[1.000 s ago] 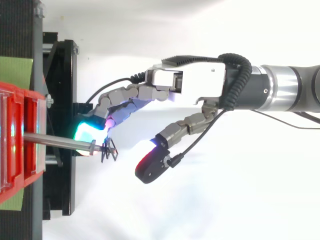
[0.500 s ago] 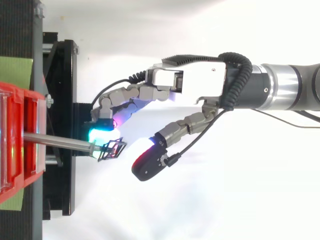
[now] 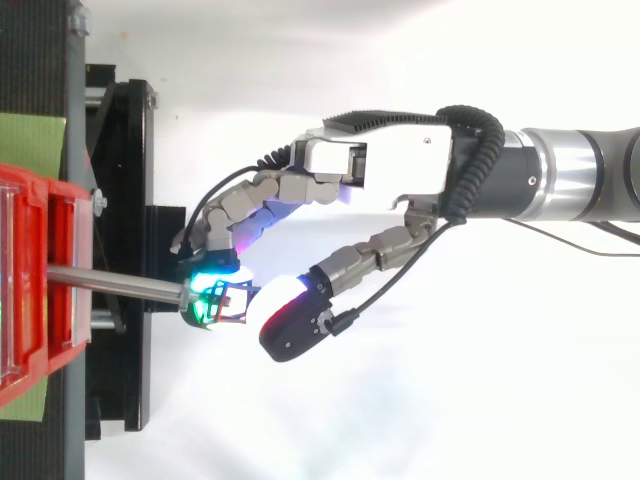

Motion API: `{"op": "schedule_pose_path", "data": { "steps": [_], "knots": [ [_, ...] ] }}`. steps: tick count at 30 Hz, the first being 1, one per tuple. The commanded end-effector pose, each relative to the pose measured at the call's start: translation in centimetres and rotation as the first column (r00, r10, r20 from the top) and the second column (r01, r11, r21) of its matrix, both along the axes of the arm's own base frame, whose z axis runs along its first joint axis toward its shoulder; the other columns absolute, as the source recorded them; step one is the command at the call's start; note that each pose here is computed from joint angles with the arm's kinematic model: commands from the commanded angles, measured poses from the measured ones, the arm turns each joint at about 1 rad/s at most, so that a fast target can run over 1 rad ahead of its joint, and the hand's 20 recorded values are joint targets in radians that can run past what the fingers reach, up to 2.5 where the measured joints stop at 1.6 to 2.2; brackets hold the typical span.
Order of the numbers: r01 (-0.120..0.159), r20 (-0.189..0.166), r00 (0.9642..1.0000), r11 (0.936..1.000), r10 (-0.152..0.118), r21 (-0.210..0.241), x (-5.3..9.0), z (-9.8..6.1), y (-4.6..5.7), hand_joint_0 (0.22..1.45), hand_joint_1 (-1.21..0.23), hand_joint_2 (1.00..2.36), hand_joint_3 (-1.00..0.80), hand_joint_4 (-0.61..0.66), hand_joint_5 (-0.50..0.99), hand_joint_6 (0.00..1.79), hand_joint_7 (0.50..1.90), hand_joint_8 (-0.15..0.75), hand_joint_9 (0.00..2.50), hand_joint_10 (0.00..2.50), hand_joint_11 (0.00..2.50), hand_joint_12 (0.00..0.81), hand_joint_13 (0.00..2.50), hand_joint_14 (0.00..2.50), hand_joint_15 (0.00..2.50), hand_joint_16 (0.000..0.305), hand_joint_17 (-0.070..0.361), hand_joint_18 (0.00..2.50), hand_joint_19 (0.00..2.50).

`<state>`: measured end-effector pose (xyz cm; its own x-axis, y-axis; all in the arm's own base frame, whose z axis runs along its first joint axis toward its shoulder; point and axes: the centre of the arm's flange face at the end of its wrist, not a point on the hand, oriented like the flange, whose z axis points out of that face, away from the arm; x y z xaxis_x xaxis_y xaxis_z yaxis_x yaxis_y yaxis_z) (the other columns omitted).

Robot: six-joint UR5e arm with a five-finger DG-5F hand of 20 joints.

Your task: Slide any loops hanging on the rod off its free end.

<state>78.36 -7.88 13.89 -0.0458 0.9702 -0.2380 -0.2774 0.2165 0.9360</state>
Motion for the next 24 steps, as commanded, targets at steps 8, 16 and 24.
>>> {"op": "schedule_pose_path", "data": {
  "steps": [8,16,24],
  "knots": [
    [-0.001,0.004,1.0,1.0,0.001,0.0,0.27,0.38,0.07,0.62,-0.62,1.01,-0.11,0.12,-0.12,0.84,0.98,0.315,0.74,0.0,0.09,0.306,0.61,0.0,0.06,0.044,0.099,0.68,0.29],
    [0.0,-0.008,1.0,1.0,0.0,0.001,0.5,0.74,-0.04,0.62,-0.63,1.01,-0.1,0.11,-0.12,0.86,0.99,0.318,0.78,0.0,0.13,0.318,0.62,0.0,0.08,0.046,0.103,0.71,0.29],
    [-0.012,-0.026,0.9996,0.9999,0.012,-0.002,0.35,0.67,-0.13,0.62,-0.65,1.01,-0.09,0.11,-0.12,0.87,0.97,0.315,0.81,0.01,0.19,0.325,0.63,0.0,0.09,0.047,0.105,0.72,0.29]
  ]
}}
